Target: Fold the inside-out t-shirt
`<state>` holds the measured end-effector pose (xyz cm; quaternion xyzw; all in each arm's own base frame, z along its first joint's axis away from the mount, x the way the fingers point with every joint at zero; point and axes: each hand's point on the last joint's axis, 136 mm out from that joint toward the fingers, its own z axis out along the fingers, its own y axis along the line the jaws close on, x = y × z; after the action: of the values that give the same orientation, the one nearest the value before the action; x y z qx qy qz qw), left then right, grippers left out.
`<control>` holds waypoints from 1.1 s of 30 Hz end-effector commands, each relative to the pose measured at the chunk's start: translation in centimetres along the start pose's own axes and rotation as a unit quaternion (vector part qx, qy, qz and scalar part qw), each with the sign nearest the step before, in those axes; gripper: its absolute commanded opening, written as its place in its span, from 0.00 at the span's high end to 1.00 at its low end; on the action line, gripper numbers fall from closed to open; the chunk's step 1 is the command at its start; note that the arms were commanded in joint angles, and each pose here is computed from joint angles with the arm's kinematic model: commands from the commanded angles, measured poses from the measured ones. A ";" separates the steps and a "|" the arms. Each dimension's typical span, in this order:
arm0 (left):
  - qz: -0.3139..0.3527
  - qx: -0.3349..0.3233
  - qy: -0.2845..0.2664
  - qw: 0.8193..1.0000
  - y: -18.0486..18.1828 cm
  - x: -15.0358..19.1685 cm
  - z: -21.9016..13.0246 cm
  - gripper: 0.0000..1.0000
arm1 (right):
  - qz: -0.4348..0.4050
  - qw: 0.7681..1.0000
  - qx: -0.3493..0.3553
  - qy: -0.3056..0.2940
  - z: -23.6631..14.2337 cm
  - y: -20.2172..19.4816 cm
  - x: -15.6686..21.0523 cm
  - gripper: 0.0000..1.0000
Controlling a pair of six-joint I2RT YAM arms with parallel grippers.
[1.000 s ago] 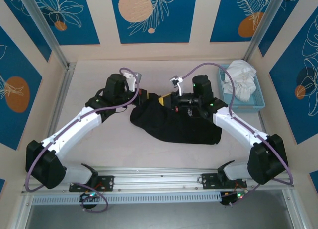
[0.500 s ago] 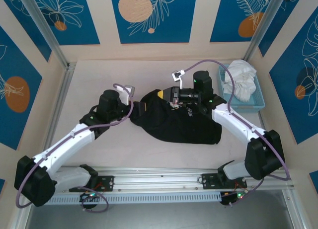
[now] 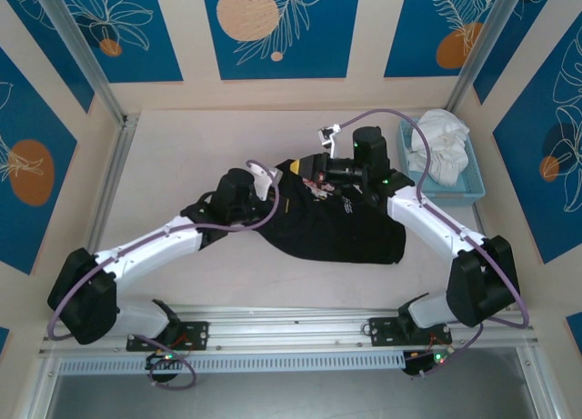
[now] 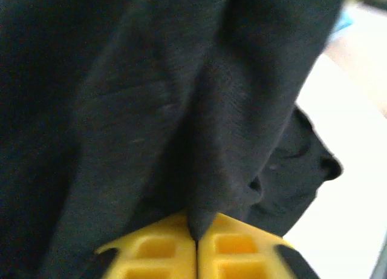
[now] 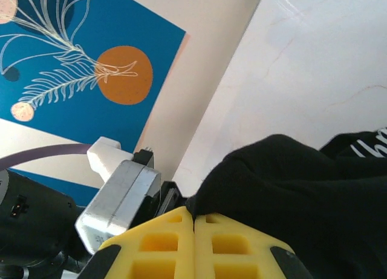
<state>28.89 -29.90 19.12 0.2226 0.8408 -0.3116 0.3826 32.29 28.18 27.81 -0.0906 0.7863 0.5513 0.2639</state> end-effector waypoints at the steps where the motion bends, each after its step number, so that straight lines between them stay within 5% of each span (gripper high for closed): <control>1: 0.028 -0.027 -0.029 0.999 0.8 -2.1 -1.2 1.00 | -0.030 0.999 0.031 -0.018 -2.3 0.6 -1.7 1.00; 8: 0.024 -0.073 -0.014 0.997 3.9 0.0 -3.5 1.00 | -0.079 0.995 0.051 -0.018 -4.2 1.4 -2.8 1.00; 16: 0.018 -0.102 0.002 0.995 5.4 0.8 -3.5 0.98 | -0.088 0.996 -0.012 0.003 -2.8 3.3 -2.8 1.00; 20: 0.025 -0.045 0.001 0.999 3.5 0.4 -2.9 1.00 | -0.093 0.995 -0.024 0.025 -1.2 3.6 -2.1 1.00; 26: 0.016 0.042 -0.026 0.999 0.4 -0.7 -3.3 1.00 | -0.086 0.982 0.166 0.041 -0.3 -3.6 -1.9 0.74; 33: 0.008 0.036 -0.038 0.999 0.8 -0.9 -3.8 1.00 | -0.159 0.964 0.203 0.062 -1.7 -5.7 1.8 0.60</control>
<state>28.03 -26.84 20.05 0.2336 0.8281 -0.3264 0.3913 34.39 25.65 24.13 -0.1536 0.8648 0.3697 0.3029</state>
